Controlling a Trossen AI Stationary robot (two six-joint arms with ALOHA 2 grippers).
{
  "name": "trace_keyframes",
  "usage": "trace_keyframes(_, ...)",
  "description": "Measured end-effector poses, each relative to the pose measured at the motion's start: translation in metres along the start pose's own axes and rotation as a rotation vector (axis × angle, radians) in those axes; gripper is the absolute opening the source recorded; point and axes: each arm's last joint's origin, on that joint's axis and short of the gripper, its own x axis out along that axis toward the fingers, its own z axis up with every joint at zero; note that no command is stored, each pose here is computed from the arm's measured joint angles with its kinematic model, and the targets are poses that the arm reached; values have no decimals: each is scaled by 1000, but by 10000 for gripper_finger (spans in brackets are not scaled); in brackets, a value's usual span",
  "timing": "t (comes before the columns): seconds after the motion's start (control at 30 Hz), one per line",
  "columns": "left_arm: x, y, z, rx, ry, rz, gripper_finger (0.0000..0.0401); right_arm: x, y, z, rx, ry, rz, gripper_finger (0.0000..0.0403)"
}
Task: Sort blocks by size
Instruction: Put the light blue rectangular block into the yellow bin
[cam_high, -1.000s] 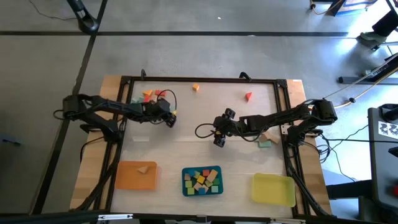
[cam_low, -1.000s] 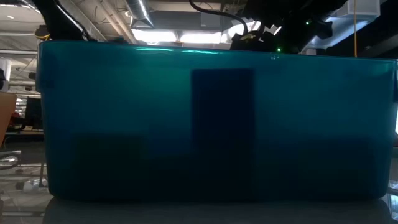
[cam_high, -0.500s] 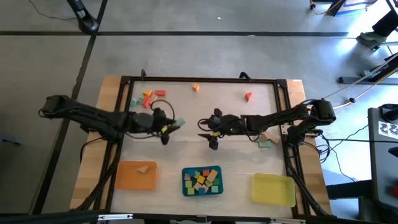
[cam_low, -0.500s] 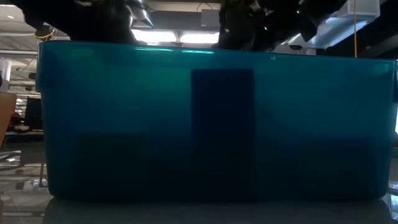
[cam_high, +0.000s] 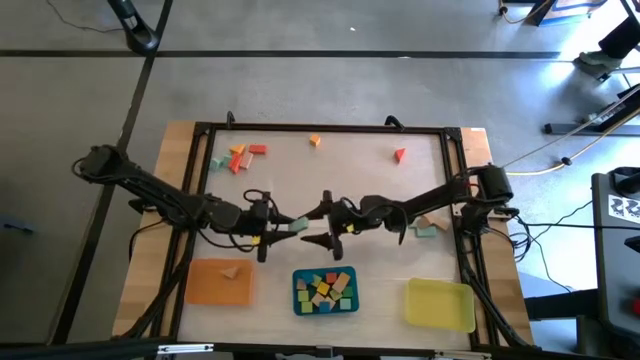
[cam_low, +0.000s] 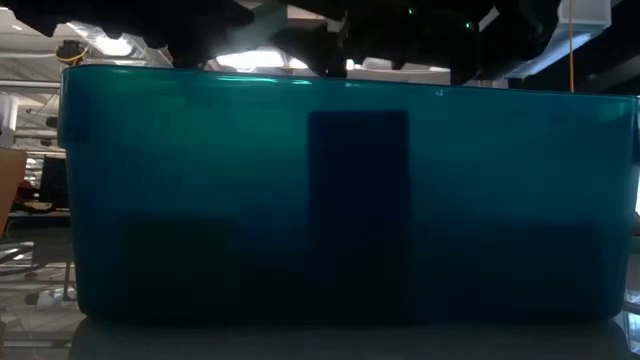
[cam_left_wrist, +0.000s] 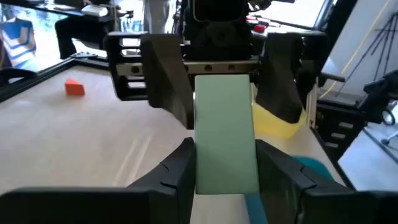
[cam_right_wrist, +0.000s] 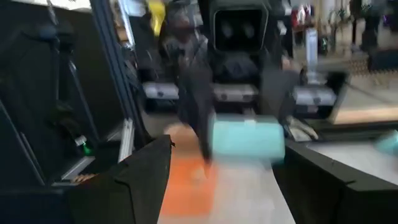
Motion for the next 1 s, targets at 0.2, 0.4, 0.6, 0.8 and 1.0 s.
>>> trace_keyframes(0.2, 8, -2, -5, -9, -9, -22, 125, 6, -1, 4, -39, 7, -77, 266)
trace_keyframes(0.4, 8, -3, -3, -6, -31, -32, 126, 9, 1, 5, -69, 38, -19, 244)
trace_keyframes(0.6, 7, -4, -2, 1, -36, -38, 127, 9, 1, 5, -96, 35, 4, 158)
trace_keyframes(0.8, 8, -4, -2, -4, -30, -45, 128, 9, 1, 4, -135, 52, 14, 133)
trace_keyframes(1.0, 6, -4, -1, 26, -31, -52, 128, 4, 8, 12, -172, 115, 31, 133)
